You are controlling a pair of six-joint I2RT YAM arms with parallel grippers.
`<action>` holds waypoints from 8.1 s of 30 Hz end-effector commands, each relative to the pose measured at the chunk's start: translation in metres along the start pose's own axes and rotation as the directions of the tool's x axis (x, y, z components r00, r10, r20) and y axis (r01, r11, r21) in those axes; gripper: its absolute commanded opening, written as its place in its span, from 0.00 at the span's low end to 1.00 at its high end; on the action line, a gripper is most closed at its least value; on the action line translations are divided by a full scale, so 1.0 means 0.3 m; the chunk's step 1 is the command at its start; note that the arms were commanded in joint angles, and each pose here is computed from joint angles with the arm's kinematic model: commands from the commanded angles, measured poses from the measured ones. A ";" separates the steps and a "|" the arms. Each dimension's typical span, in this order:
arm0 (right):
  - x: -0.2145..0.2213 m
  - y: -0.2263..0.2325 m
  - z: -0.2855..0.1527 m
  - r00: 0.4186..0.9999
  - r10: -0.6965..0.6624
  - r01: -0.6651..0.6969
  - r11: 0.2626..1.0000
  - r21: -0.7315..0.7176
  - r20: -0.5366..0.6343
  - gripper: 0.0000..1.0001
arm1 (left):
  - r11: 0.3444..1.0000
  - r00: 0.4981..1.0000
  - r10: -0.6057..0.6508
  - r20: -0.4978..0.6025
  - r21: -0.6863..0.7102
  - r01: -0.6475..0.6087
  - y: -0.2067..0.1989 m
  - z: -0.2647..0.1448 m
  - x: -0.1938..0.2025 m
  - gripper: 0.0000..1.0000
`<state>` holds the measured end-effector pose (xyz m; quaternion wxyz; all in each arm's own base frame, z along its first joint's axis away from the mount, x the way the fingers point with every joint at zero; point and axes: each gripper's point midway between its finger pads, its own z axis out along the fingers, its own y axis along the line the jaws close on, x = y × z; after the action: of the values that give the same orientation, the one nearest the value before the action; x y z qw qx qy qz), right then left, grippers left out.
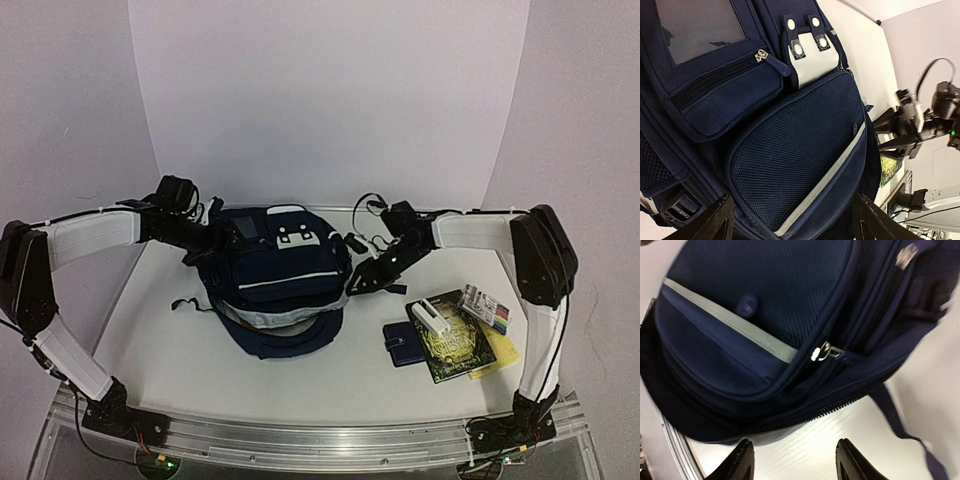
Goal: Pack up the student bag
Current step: Adjust the student bag at the center of the board.
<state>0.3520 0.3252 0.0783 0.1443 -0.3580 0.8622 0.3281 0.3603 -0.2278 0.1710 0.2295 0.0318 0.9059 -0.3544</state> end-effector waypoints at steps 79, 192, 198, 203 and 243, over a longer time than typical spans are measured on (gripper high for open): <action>-0.017 0.341 0.348 0.039 -0.952 0.999 0.048 -0.021 -0.305 0.52 | 0.956 0.972 0.153 -0.175 -0.224 -0.191 0.032 -0.271 0.311 0.68; -0.722 0.325 -0.516 0.498 -0.863 0.151 0.180 0.972 0.082 0.00 | 0.561 0.566 0.812 0.142 -0.460 -0.688 -0.163 -0.316 -0.211 0.00; -0.779 0.302 -0.600 0.537 -0.820 -0.004 0.231 0.973 0.197 0.01 | 0.411 0.282 0.909 0.307 -0.778 -0.475 -0.333 -0.516 -0.359 0.00; -0.801 0.265 -0.601 0.578 -0.771 -0.101 0.259 0.961 0.269 0.00 | 0.071 -0.024 0.997 0.074 -0.992 -0.105 -0.446 -0.588 -0.394 0.00; -0.147 0.345 -0.018 0.762 -0.645 0.567 0.705 0.425 0.053 0.98 | 0.575 0.660 0.750 -0.048 -0.445 -0.686 -0.153 -0.194 0.227 0.76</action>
<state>0.3313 0.4018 0.1335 0.4617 -0.5514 0.6946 0.0141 0.2804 -0.2282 0.2150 0.4727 0.3630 0.8026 0.0263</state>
